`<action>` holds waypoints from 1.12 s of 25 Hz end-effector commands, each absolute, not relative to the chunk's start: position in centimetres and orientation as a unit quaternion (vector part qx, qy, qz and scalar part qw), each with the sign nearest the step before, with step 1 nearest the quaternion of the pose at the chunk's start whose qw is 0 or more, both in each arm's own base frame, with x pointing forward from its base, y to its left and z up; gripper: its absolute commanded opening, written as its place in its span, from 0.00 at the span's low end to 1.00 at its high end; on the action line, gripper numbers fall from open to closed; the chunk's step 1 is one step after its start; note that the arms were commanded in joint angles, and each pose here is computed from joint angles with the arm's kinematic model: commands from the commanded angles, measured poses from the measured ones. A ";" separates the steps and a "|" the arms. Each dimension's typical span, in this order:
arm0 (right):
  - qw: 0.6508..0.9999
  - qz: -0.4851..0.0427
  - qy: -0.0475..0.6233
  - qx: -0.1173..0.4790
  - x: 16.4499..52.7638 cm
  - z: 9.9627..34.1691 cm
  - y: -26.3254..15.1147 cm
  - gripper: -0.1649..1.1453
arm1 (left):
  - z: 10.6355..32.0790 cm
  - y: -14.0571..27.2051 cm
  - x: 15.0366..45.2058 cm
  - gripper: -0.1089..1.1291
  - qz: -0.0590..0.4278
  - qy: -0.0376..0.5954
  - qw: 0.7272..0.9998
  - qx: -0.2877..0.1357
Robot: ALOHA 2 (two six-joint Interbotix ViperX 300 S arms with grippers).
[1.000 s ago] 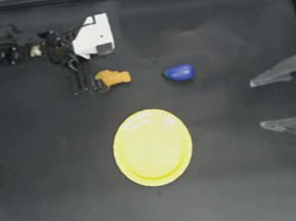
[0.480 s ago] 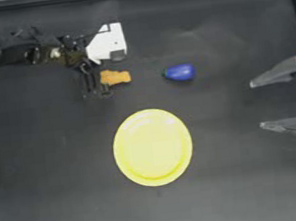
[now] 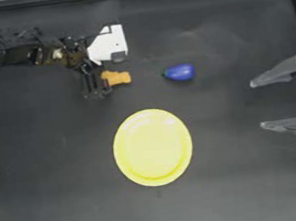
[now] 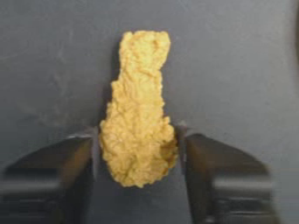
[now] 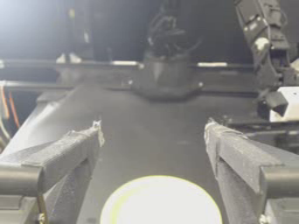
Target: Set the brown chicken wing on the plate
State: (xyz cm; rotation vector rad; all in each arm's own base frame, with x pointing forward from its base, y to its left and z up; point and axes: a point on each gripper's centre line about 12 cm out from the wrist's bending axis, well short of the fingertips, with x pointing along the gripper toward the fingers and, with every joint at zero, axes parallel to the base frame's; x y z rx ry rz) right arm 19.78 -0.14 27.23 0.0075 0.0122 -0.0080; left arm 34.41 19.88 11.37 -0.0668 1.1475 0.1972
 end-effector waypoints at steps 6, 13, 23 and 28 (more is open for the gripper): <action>1.000 -0.004 -0.002 0.006 19.9 27.7 -0.2 0.89 | 14.0 20.1 34.9 0.29 0.094 0.517 0.851 -0.010; 1.000 -0.004 -0.001 0.005 19.9 27.7 -0.2 0.89 | 18.0 19.9 35.1 0.30 0.102 0.479 0.872 0.010; 1.000 -0.005 0.002 0.007 19.8 27.5 -0.2 0.89 | 23.6 14.2 37.2 0.30 0.047 0.435 0.898 0.049; 1.000 -0.005 0.002 0.009 19.8 27.5 -0.2 0.89 | 24.8 10.4 38.4 0.31 0.013 0.428 0.903 0.046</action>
